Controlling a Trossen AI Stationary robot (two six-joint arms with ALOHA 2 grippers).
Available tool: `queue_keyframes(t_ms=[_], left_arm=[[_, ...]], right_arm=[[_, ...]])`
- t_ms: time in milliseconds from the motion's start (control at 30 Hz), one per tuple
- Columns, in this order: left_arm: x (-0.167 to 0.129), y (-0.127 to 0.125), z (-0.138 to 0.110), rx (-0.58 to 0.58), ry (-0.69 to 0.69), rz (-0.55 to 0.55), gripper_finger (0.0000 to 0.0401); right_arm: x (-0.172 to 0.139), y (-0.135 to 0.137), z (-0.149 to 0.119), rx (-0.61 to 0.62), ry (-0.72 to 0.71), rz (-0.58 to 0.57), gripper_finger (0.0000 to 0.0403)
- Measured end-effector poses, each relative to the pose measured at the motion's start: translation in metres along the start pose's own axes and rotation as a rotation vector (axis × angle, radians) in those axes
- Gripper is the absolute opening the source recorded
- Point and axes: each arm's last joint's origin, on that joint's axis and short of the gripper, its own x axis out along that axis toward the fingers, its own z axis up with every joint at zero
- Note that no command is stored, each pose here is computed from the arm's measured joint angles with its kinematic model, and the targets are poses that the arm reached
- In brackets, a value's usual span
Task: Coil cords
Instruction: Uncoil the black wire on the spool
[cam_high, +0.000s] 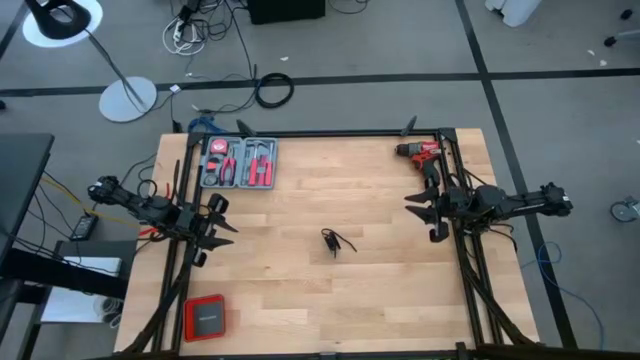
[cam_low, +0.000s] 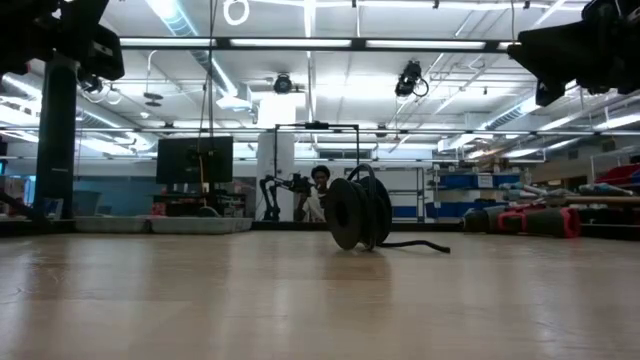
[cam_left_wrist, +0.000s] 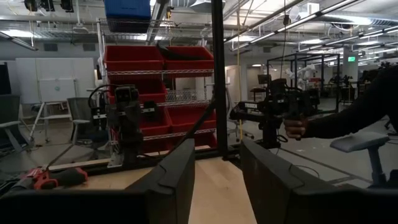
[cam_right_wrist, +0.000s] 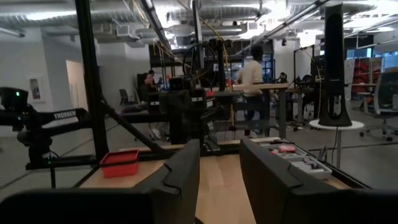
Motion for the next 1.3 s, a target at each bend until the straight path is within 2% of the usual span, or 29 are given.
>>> queue_keyframes(t_ms=[133,467,567,767,900,1067,1300], left_arm=[[0.0,0.0,0.001,-0.001,-0.006,0.0,0.0131],[-0.001,0.002,0.01,-0.015,-0.102,0.034,0.0131],[-0.001,0.004,0.012,-0.022,-0.121,0.116,0.0131],[-0.003,0.01,0.013,-0.04,-0.116,0.334,0.0131],[-0.004,0.014,0.011,-0.022,-0.086,0.467,0.0131],[-0.004,0.015,0.009,-0.002,-0.014,0.514,0.0131],[0.002,0.016,0.022,0.012,0.024,0.543,0.0131]], right_arm=[[0.0,0.0,0.001,0.062,-0.013,0.0,0.0117],[0.0,0.0,0.007,0.122,-0.071,0.001,0.0117],[0.0,0.0,0.007,0.112,-0.069,-0.008,0.0117],[0.002,-0.004,0.004,0.098,-0.041,-0.126,0.0117],[0.006,-0.007,0.0,0.086,0.04,-0.194,0.0116],[0.015,-0.011,-0.003,0.067,0.116,-0.244,0.0116],[0.032,-0.014,0.004,0.103,0.175,-0.217,0.0116]])
